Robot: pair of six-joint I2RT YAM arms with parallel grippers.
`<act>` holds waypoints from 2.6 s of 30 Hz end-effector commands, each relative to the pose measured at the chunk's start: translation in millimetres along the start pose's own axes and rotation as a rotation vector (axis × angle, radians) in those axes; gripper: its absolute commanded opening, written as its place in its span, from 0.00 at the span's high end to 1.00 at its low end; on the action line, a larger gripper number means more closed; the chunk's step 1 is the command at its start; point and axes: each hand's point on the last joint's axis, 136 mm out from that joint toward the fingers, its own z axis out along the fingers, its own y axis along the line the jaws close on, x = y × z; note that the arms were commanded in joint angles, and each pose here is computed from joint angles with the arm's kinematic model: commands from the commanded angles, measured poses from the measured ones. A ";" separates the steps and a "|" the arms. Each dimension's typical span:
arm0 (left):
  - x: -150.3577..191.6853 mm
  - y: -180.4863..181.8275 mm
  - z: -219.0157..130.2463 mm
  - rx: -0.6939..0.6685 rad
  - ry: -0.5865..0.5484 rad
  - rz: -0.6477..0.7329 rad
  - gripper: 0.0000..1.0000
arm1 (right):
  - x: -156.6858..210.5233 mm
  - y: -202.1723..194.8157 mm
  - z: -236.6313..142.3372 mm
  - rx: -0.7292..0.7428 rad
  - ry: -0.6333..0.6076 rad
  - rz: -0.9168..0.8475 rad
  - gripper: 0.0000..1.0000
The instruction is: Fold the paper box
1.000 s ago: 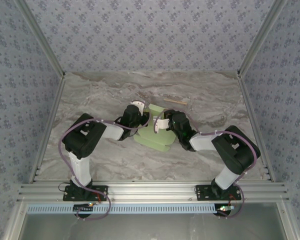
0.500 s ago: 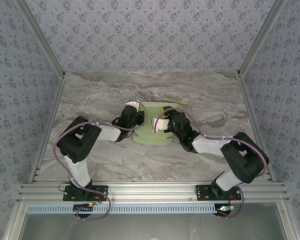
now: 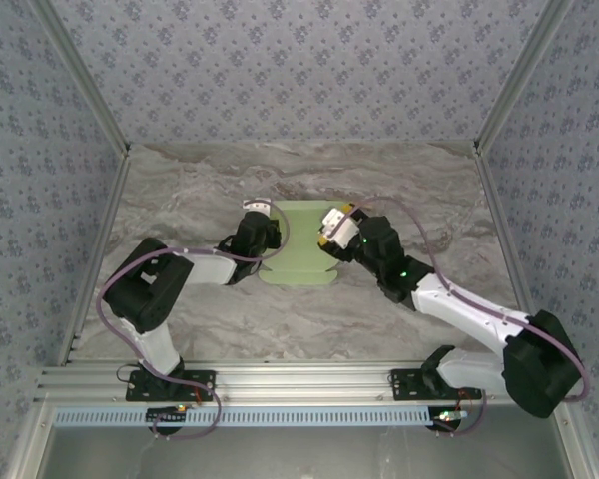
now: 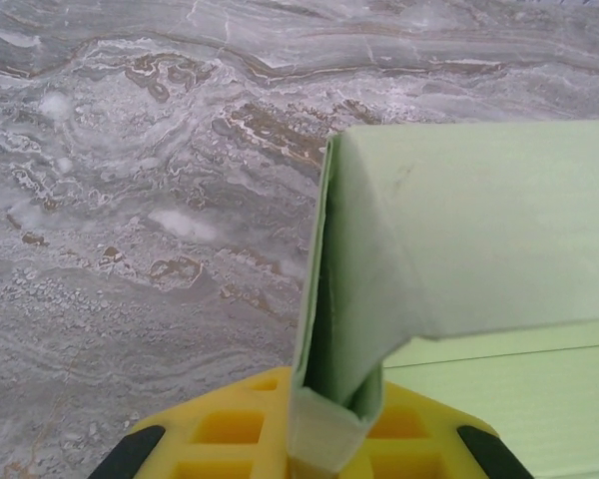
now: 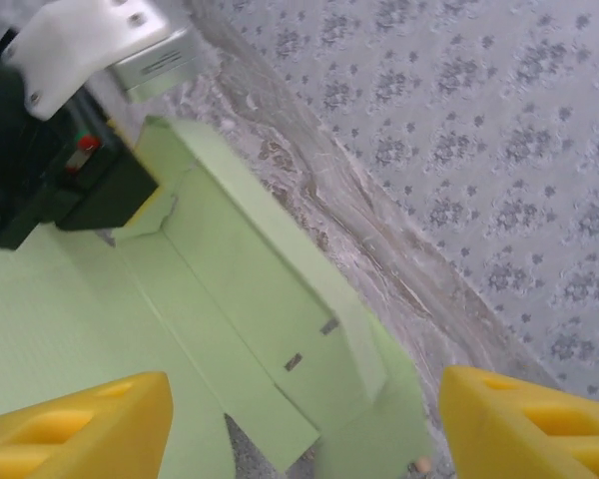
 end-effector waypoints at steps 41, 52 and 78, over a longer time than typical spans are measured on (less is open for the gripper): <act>-15.8 -4.7 -12.2 -0.011 -0.043 0.039 0.87 | 27.1 5.2 91.5 -0.229 0.419 0.936 0.28; -14.8 -6.4 -12.6 -0.007 -0.041 0.045 0.87 | 14.2 18.9 109.0 -0.294 0.350 1.095 0.34; -13.3 -6.7 -13.4 -0.015 -0.038 0.053 0.87 | 29.5 10.5 106.9 -0.164 0.271 1.356 0.63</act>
